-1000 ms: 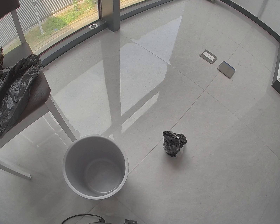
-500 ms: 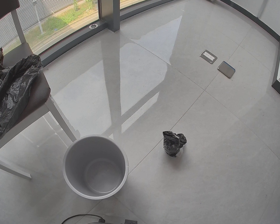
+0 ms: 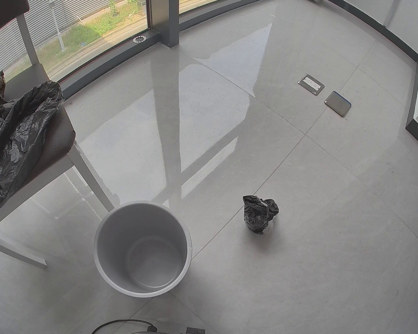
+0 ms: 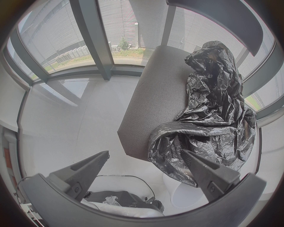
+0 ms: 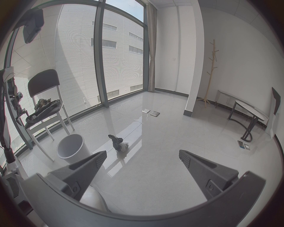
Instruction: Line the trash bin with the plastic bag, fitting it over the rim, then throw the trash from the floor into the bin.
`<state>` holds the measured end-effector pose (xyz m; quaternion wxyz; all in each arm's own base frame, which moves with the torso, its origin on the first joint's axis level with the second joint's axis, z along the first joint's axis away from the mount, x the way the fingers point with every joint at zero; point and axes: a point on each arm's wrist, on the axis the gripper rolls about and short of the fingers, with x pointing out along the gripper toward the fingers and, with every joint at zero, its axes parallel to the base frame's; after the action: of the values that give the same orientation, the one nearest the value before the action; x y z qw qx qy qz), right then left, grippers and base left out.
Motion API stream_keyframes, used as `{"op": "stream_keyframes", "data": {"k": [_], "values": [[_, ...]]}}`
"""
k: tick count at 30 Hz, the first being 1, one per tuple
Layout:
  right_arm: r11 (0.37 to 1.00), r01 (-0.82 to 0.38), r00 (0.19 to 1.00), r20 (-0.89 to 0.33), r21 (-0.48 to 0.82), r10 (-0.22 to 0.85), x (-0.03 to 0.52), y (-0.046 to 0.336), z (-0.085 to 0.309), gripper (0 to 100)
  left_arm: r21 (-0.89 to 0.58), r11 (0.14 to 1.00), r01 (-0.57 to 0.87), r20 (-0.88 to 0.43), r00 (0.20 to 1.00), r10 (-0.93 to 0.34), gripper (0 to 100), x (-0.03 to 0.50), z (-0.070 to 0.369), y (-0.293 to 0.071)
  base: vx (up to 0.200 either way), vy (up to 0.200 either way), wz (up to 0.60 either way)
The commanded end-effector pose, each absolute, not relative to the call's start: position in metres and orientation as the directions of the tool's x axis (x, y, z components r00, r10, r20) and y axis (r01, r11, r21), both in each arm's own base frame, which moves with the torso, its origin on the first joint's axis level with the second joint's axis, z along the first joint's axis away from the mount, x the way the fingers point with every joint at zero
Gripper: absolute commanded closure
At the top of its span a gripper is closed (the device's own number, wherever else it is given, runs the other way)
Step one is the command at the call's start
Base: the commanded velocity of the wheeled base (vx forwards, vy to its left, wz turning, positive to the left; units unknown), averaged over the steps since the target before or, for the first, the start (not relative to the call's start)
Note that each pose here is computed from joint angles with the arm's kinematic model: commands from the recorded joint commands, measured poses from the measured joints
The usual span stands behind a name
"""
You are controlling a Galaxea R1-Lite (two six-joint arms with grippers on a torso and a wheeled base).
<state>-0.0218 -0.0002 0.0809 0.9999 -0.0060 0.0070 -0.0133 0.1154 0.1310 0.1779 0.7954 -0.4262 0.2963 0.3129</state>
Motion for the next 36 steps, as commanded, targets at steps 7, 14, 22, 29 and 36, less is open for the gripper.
{"op": "stream_keyframes", "data": {"k": [7, 14, 22, 29, 36], "values": [[1.0, 0.024, 0.999, -0.031, -0.013, -0.025, -0.0206, -0.0002, 0.0764, 0, -0.501, 0.484, -0.718, -0.693, 0.667, 0.274, 0, 0.1218, 0.1726, 0.1359, 0.0, 0.0, 0.0], [1.0, 0.024, 0.999, -0.031, -0.013, -0.025, -0.0206, -0.0002, 0.0764, 0, -0.502, 0.497, -0.708, -0.689, 0.675, 0.266, 0, 0.1248, 0.174, 0.1347, 0.0, 0.0, 0.0], [1.0, 0.027, 0.999, -0.031, -0.013, -0.028, -0.0206, -0.0002, 0.0764, 0, -0.501, 0.499, -0.707, -0.686, 0.676, 0.268, 100, 0.1253, 0.1749, 0.1349, 0.0, 0.0, 0.0], [1.0, 0.024, 0.999, -0.031, -0.014, -0.025, -0.0205, -0.0002, 0.0761, 0, -0.541, 0.483, -0.689, -0.683, 0.694, 0.226, 100, 0.1271, 0.1732, 0.1368, 0.0, 0.0, 0.0], [0.999, 0.025, 0.999, -0.031, -0.025, -0.026, -0.0205, -0.0001, 0.0761, 0, -0.571, 0.479, -0.666, -0.681, 0.711, 0.176, 100, 0.1247, 0.1705, 0.1335, 0.0, 0.0, 0.0]]}}
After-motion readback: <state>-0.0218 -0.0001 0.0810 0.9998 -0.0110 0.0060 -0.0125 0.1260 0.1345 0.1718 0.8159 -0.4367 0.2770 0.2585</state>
